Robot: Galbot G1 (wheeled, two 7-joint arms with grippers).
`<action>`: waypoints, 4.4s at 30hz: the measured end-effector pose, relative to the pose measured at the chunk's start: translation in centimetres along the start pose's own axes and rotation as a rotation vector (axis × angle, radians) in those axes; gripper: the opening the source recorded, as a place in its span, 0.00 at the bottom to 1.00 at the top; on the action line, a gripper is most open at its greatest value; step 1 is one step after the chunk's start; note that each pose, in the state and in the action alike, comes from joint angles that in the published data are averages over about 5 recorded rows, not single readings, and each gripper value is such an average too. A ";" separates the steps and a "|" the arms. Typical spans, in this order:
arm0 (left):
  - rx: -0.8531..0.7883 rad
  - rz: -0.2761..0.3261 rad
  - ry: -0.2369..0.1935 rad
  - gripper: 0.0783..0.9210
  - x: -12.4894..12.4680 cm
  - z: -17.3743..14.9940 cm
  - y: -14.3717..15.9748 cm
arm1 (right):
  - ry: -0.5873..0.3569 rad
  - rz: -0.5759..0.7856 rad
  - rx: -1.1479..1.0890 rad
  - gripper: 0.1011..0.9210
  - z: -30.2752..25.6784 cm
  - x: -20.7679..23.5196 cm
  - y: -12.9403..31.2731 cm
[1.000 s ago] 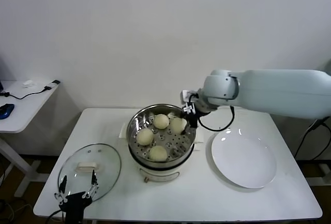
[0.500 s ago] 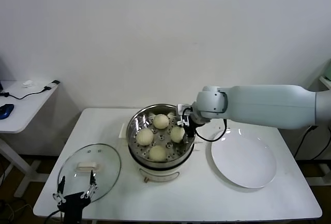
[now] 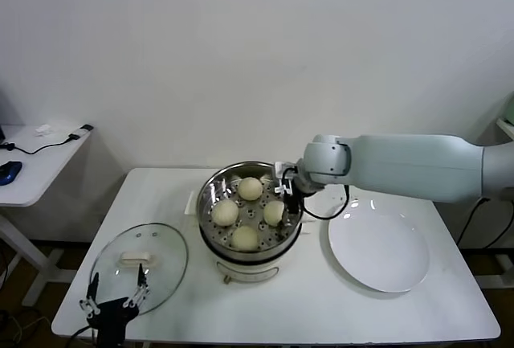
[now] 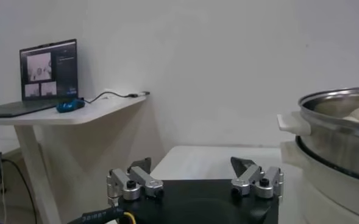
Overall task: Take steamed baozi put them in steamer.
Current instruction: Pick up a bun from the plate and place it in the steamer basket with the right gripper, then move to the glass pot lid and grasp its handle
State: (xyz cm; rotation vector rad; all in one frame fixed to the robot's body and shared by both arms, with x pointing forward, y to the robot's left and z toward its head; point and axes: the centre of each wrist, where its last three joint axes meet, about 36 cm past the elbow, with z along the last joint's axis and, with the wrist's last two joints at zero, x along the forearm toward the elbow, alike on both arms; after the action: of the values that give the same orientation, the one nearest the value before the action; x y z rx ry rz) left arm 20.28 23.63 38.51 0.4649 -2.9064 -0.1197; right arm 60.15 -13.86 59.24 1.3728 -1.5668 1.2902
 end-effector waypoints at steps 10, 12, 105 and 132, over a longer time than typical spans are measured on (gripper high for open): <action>0.000 0.012 0.003 0.88 0.1 -0.4 -0.1 | -0.172 0.026 -0.030 0.88 1.6 6.7 -4.0; -0.002 0.015 0.003 0.88 0.0 -0.4 0.0 | -0.229 0.082 -0.054 0.88 2.1 8.0 -4.8; -1.445 0.068 -0.318 0.88 -12.2 13.1 9.6 | -0.548 1.010 -1.209 0.88 19.7 -14.5 44.1; -1.501 0.025 -0.237 0.51 -14.3 14.8 6.6 | -0.541 0.995 -1.243 0.88 18.9 -15.1 44.7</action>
State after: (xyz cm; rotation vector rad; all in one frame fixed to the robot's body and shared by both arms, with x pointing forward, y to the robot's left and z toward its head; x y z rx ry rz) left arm 28.58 35.11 22.25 0.0959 -2.0926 -2.1425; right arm 22.26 -29.41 29.21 0.0533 -2.8318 0.0636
